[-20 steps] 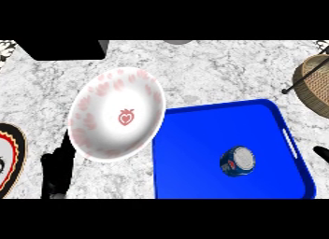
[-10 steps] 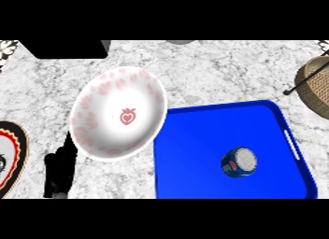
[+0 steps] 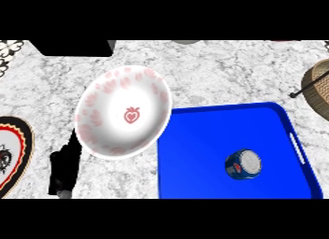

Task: Pick the can from the tray and place it in the tiered basket

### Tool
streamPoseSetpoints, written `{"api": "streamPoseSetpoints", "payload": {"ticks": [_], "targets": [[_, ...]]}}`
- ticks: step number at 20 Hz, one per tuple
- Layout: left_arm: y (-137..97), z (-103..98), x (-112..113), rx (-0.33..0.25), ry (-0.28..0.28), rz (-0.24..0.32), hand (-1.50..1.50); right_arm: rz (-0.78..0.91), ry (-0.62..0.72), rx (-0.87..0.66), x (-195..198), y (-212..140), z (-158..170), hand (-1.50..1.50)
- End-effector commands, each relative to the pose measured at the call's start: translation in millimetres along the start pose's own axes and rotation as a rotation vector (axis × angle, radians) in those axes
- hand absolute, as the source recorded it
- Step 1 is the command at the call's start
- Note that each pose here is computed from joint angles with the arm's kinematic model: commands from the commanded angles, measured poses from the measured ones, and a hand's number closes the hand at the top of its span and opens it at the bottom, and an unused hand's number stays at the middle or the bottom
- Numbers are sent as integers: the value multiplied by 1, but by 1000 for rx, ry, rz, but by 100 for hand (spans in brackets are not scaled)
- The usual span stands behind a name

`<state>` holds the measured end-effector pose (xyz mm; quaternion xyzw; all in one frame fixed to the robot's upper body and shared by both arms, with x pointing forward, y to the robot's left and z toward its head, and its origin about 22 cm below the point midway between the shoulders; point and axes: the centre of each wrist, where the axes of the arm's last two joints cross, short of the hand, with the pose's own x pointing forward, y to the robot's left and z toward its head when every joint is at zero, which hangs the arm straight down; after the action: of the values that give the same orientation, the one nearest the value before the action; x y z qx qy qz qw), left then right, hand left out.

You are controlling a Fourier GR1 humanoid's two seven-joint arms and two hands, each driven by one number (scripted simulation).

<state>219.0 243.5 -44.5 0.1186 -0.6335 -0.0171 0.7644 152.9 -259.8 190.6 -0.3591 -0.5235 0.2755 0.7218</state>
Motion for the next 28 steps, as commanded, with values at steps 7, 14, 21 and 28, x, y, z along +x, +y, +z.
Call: {"api": "streamPoseSetpoints", "payload": {"ticks": [7,14,21,28], "targets": [[-19,0,-2,-30,76,13,0,253,94,-1,23,56,-10,-150],[-5,7,-23,-11,71,-8,0,298,164,66,38,71,-29,-150],[1,6,-8,-3,62,-7,0,306,154,108,58,113,-34,-150],[5,3,-17,-8,80,6,0,419,263,202,38,120,-45,-150]]}}
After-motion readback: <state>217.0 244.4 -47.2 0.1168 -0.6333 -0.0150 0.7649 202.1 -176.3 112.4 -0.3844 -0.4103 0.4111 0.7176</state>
